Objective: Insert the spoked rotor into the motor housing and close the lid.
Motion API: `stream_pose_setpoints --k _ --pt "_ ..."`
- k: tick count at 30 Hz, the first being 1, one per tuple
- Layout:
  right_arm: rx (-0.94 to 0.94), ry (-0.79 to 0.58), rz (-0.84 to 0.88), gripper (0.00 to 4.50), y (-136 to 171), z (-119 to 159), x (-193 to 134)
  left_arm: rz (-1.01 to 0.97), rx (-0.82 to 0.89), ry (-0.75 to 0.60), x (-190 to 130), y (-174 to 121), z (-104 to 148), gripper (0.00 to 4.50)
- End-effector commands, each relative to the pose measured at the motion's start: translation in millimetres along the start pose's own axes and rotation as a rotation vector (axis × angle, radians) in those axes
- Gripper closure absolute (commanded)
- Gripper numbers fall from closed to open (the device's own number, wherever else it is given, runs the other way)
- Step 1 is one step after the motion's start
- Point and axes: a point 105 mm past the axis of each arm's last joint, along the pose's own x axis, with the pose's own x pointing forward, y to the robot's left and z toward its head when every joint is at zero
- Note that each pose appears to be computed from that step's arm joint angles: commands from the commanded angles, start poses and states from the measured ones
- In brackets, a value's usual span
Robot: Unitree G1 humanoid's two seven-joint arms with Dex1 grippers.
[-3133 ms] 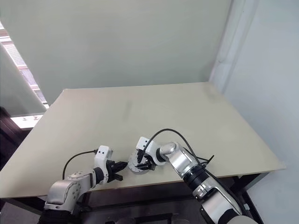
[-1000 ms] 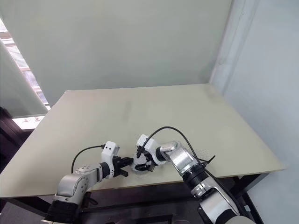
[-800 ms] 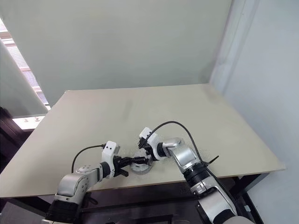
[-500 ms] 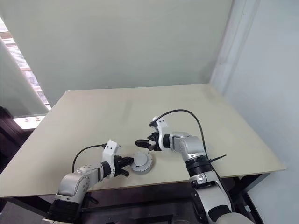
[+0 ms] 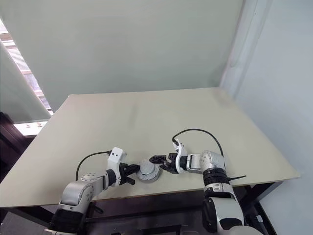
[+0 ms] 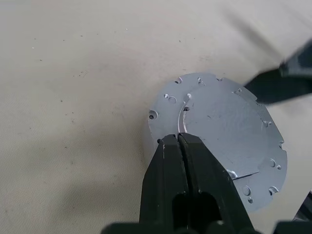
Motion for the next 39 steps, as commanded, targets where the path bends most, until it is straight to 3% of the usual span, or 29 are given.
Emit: stream_pose_setpoints --k 1,17,32,39 --pt "0.024 -0.019 0.054 0.02 9.4 4.6 0.7 -0.028 -0.019 0.091 7.3 -9.0 -22.5 4.50" --pt "0.096 0.050 0.129 0.02 18.4 -20.8 19.5 -0.023 -0.015 0.086 6.6 -7.4 -20.2 4.50" --pt "0.141 0.051 0.150 0.02 20.5 -24.6 23.7 -0.022 -0.015 0.084 6.6 -7.7 -19.7 4.50" --pt "0.201 0.005 0.190 2.23 21.5 -16.8 20.1 -0.022 -0.015 0.087 6.7 -7.9 -20.9 4.50"
